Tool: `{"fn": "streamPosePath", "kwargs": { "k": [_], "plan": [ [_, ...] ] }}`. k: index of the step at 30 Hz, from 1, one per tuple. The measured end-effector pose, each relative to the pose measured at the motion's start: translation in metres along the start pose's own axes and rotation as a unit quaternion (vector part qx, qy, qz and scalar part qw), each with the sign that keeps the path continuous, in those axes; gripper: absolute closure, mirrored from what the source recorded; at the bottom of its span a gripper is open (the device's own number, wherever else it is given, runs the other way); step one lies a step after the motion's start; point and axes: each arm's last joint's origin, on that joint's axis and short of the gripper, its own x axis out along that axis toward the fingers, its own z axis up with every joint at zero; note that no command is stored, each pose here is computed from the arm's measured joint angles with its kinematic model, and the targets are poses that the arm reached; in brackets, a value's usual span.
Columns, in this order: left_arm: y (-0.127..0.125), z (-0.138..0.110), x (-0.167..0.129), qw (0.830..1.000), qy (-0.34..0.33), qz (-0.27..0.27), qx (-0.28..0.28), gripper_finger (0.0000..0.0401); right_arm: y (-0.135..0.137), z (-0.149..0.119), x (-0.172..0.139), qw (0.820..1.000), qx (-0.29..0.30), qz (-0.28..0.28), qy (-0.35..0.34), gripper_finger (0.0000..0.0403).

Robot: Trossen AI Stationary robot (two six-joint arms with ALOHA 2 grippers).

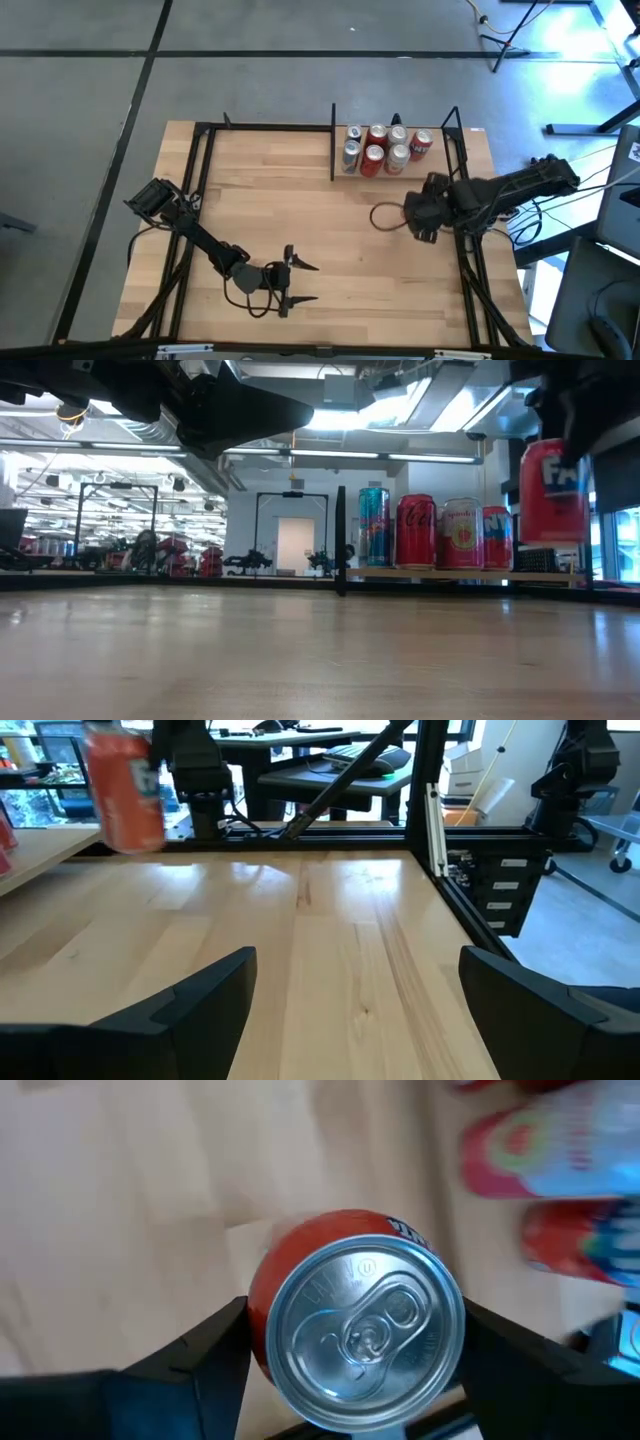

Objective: Place canned beverage on shelf
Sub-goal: Put the red soda can on the shelf aligned with the other red soda can

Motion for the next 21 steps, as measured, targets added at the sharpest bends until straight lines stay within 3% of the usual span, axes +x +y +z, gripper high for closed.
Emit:
{"fn": "streamPosePath", "kwargs": {
  "k": [11,21],
  "plan": [
    [-0.001,0.0,0.0,1.0,0.0,-0.001,-0.001,0.007,-0.081,-0.006,0.001,0.989,0.134,-0.06,0.005,0.0128],
    [-0.001,0.0,0.0,1.0,0.0,-0.001,-0.001,0.007,-0.134,-0.012,0.027,0.977,0.213,-0.024,-0.002,0.0127]
  ]
}}
